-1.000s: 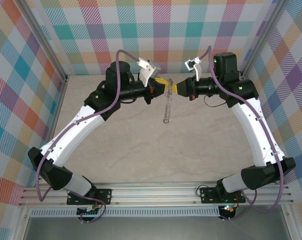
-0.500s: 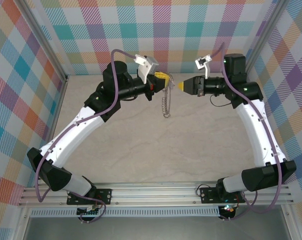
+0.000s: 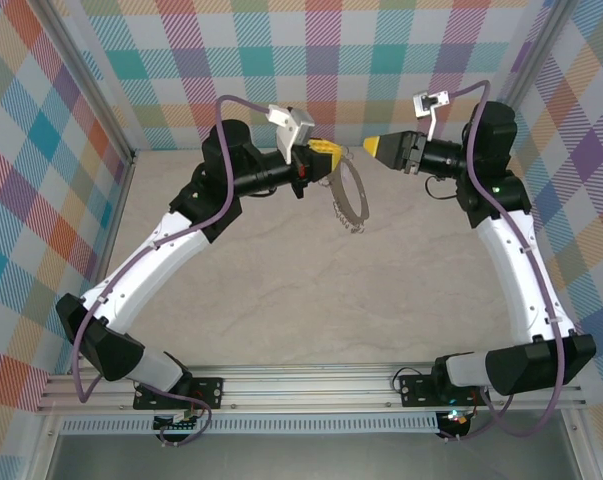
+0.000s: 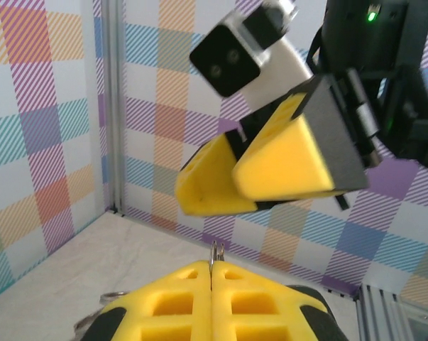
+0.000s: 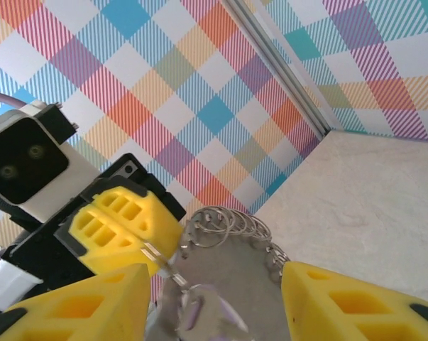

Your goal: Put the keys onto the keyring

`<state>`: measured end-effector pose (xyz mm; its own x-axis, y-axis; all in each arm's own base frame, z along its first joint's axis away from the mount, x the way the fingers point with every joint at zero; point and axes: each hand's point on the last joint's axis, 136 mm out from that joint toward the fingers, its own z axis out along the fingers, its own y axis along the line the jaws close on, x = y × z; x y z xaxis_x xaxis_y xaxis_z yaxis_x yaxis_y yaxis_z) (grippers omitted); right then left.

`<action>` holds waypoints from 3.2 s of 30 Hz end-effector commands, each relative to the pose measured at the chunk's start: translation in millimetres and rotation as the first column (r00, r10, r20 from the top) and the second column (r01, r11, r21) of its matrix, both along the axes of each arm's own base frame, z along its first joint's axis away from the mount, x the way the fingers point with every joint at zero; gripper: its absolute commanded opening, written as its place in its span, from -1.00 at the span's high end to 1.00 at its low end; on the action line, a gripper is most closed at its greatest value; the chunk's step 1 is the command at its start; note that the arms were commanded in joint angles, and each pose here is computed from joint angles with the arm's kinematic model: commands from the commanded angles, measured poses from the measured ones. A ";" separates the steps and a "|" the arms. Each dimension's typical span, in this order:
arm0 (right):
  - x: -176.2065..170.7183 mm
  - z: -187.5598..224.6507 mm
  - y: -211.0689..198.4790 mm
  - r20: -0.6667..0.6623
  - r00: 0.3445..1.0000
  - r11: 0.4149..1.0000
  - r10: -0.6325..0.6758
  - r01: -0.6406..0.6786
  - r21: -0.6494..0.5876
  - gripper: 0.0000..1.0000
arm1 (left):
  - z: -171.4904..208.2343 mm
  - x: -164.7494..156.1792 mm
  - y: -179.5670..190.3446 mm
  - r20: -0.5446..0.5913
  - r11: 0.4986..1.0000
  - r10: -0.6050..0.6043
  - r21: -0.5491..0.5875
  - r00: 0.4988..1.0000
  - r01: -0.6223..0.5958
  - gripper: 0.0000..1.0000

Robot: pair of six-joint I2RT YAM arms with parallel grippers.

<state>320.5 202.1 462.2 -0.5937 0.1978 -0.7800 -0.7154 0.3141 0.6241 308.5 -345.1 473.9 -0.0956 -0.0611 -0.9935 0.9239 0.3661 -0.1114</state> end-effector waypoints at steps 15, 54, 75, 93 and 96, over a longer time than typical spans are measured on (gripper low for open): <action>9.9 26.7 3.8 0.057 0.998 0.988 -0.016 0.007 0.156 -0.03 | 20.0 23.7 -7.1 -0.076 0.973 -0.106 -0.211 0.991 0.088 1.00; 5.7 -1.7 27.1 -0.002 0.997 0.988 0.075 -0.074 0.136 0.48 | 22.0 38.4 -8.6 -0.095 0.970 -0.102 -0.232 0.990 0.078 1.00; 10.1 8.2 23.6 0.018 0.999 0.987 0.030 -0.032 0.160 1.00 | 18.0 37.9 -9.2 -0.110 0.971 -0.140 -0.208 0.984 0.115 1.00; 11.2 -17.6 22.2 0.045 0.999 0.994 0.025 -0.021 -0.103 1.00 | 12.9 48.6 33.6 -0.142 0.998 0.038 -0.048 0.989 -0.045 -0.03; 9.3 -18.1 23.0 0.057 0.997 0.987 0.053 -0.044 -0.152 1.00 | 7.7 44.6 36.0 -0.137 0.999 0.047 0.010 0.989 -0.046 -0.04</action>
<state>333.9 223.2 452.8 -0.5751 0.1328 -0.8073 -0.7331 0.3544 0.5805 371.7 -321.0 462.9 -0.2909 -0.1066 -0.9508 0.8654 0.3946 -0.3090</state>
